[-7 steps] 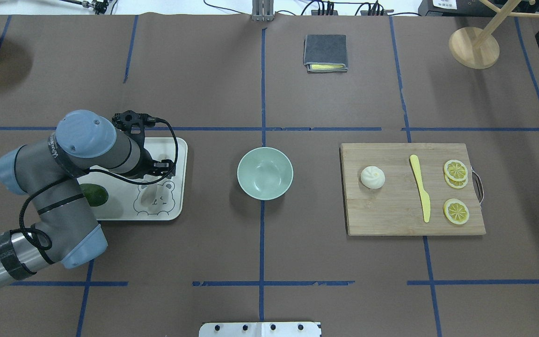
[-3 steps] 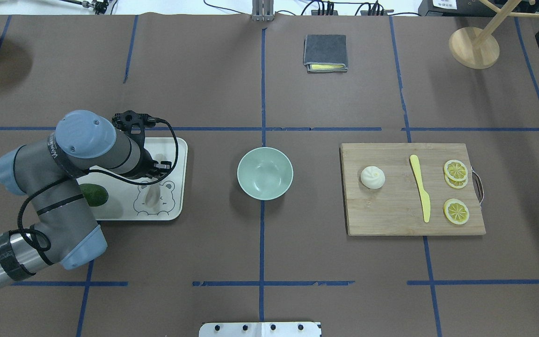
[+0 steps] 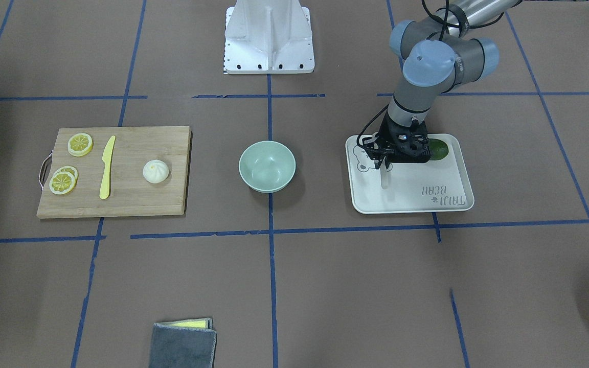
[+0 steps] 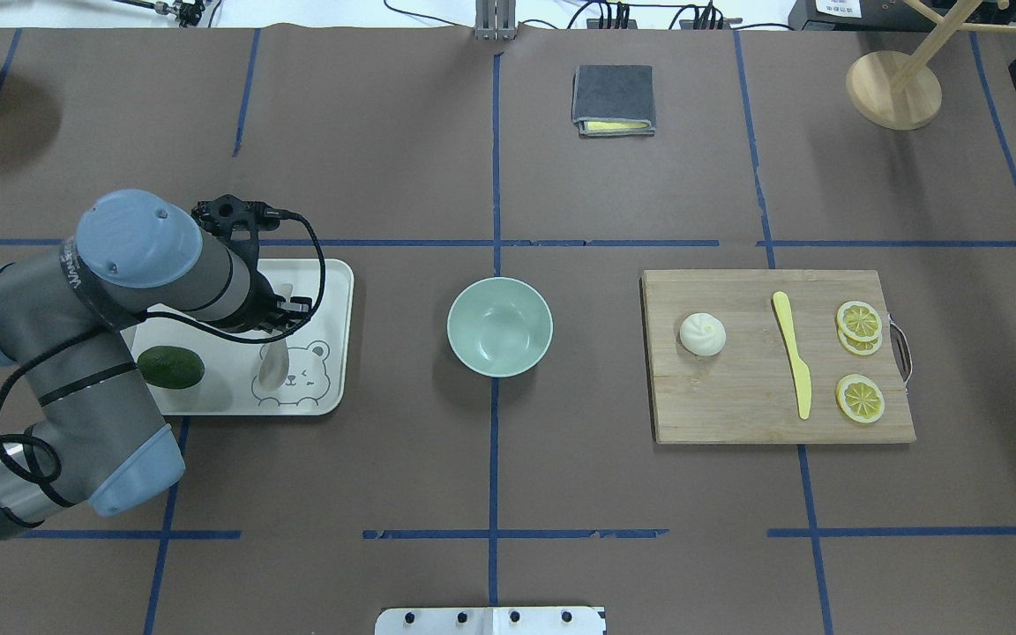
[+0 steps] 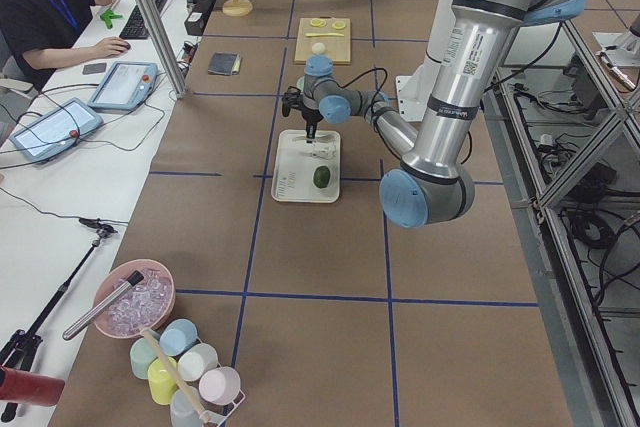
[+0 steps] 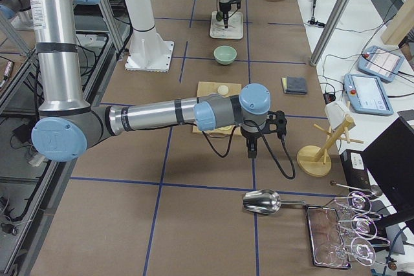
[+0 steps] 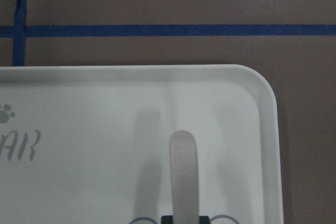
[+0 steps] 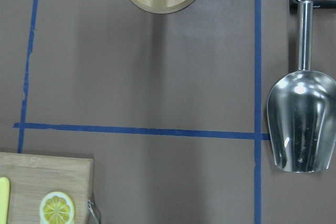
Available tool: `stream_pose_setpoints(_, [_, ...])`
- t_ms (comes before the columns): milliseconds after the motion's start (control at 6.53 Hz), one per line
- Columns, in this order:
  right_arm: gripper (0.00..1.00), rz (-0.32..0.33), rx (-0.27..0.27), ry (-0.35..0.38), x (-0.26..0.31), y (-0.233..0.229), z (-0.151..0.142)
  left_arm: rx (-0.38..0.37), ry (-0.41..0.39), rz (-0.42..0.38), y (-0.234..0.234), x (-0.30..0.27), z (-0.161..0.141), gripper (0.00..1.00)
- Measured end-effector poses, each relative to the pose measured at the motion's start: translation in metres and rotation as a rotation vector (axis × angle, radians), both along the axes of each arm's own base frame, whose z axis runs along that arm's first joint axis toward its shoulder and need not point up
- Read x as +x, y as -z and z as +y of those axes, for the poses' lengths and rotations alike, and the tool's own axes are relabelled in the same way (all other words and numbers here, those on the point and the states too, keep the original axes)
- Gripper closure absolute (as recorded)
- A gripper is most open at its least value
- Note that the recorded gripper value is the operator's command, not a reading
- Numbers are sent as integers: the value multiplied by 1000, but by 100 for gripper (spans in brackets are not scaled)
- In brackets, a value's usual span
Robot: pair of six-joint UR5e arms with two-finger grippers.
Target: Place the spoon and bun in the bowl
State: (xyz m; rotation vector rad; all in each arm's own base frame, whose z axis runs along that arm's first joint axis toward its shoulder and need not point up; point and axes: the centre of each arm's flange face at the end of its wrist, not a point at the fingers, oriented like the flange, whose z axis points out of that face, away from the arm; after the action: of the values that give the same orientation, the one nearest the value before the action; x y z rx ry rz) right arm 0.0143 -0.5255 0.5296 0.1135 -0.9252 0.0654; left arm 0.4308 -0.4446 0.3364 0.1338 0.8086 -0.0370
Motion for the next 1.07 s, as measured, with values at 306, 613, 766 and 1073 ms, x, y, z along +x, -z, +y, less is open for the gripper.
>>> stream_pose_setpoints(306, [0, -6, -41, -8, -93, 70, 15, 18, 1, -34, 58, -24, -11, 100])
stream_pose_setpoints(613, [0, -21, -36, -32, -196, 114, 44, 30, 9, -9, 109, -17, -25, 100])
stream_pose_setpoints(766, [0, -23, -34, -39, -241, 128, 56, 21, 23, 6, 125, -8, -32, 100])
stream_pose_setpoints(1073, [0, 4, 2, -32, -324, 152, 84, -5, 72, 61, 147, 8, -43, 100])
